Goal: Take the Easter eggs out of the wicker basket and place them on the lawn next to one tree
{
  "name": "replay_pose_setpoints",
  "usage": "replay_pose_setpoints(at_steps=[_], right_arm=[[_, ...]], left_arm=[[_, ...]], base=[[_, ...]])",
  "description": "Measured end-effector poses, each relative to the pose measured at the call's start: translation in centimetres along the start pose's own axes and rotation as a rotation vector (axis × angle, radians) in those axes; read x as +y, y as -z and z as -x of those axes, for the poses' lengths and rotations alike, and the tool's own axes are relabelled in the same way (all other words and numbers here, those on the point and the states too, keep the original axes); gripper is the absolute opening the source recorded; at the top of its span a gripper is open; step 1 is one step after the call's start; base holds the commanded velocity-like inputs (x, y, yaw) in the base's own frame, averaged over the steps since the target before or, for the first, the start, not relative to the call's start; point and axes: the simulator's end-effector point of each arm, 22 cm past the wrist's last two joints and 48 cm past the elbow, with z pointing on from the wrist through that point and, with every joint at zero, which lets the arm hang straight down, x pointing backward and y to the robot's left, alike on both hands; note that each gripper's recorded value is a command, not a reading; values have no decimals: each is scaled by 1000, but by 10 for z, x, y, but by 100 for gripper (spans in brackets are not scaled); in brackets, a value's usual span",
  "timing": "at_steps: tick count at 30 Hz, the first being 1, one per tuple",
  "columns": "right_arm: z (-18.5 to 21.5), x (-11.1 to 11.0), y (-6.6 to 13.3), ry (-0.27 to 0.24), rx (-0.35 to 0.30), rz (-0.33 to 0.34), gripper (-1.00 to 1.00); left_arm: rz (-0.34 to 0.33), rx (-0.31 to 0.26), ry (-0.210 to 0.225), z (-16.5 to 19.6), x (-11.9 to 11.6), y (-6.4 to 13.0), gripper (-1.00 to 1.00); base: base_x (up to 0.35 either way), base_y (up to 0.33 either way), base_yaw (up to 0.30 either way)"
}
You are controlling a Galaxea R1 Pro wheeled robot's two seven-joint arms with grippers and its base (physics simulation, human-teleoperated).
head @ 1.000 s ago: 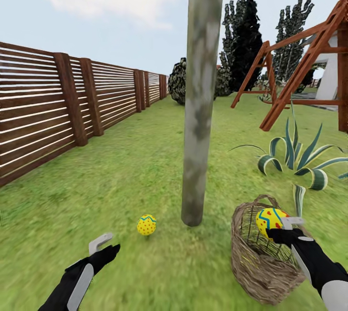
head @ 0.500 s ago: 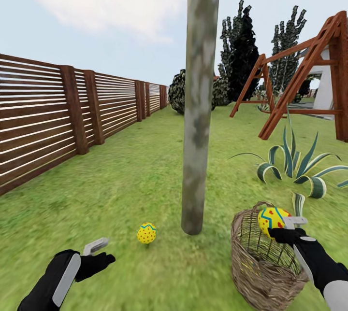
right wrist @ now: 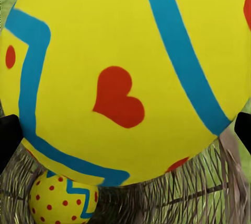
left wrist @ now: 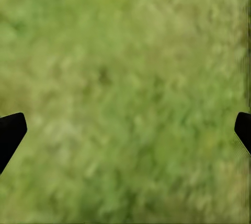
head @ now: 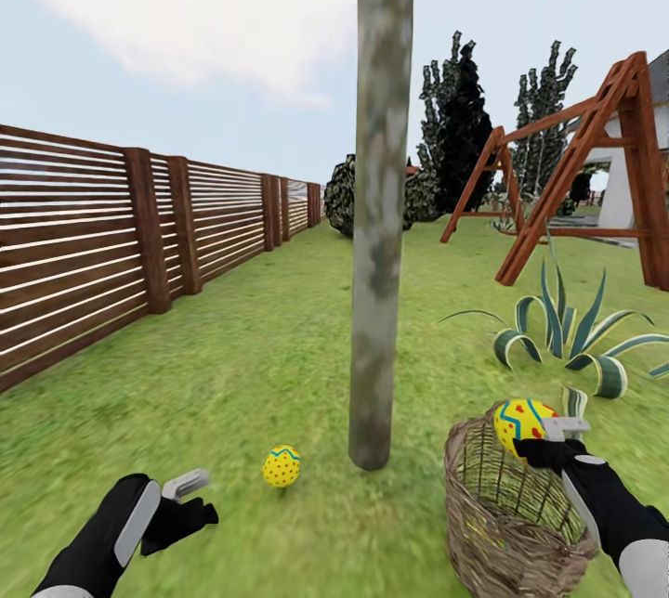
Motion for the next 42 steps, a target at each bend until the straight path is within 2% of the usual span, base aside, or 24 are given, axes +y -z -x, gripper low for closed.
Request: replay_pose_setpoints(at_steps=[7, 42], right_arm=[[14, -4, 6, -2, -9, -3, -100], [81, -7, 24, 2, 14, 6, -100]], left_arm=[[-18, -9, -2, 7, -13, 11, 100], [-22, -9, 0, 52, -40, 72, 100]], base=[[0, 0, 0], [0, 0, -3]])
